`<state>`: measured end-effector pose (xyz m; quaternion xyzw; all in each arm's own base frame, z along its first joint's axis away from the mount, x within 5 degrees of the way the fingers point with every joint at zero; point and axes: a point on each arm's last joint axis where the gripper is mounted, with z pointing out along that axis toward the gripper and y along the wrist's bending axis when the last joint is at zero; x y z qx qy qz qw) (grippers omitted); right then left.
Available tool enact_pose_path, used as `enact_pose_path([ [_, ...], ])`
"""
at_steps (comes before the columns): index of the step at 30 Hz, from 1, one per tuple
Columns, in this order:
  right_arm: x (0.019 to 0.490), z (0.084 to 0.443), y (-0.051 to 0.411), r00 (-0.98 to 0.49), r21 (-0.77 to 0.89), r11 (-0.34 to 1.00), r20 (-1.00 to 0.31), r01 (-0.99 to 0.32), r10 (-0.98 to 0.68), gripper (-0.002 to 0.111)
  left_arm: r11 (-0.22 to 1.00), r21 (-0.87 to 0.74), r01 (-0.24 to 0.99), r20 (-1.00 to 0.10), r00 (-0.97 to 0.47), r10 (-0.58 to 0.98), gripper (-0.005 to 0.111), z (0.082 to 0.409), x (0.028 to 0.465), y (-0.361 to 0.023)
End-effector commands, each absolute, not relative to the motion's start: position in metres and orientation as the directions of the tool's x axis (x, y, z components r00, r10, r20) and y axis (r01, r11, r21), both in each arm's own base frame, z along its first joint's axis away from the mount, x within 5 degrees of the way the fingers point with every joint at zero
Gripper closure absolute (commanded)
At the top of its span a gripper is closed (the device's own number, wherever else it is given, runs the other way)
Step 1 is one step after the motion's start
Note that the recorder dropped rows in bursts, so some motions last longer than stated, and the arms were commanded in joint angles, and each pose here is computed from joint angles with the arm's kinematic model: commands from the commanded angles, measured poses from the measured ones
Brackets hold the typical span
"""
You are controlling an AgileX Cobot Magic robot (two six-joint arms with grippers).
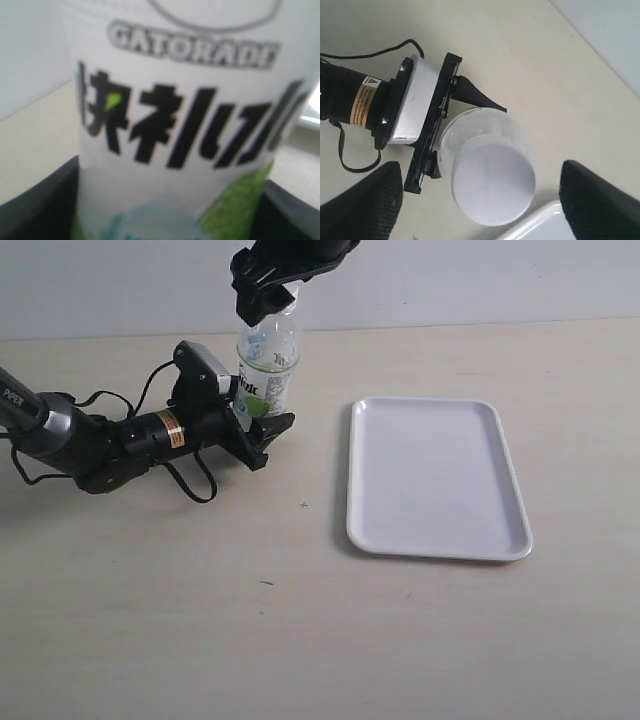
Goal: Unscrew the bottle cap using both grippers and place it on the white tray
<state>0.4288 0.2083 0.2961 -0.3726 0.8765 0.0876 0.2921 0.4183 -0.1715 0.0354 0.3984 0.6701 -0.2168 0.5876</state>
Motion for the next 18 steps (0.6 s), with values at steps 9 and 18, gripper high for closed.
enact_pose_path([
  [9, 0.4298, 0.2984, 0.2060, -0.634, -0.004, 0.785, -0.587, -0.619, -0.503, 0.039, 0.595, 0.169, 0.785, -0.965, 0.007, 0.264, 0.107, 0.0373, 0.4173, -0.1726],
  [18, 0.4297, 0.2983, 0.2060, -0.635, -0.003, 0.785, -0.585, -0.620, -0.504, 0.048, 0.595, 0.169, 0.785, -0.965, 0.007, 0.264, 0.107, 0.0373, 0.4173, -0.1726],
])
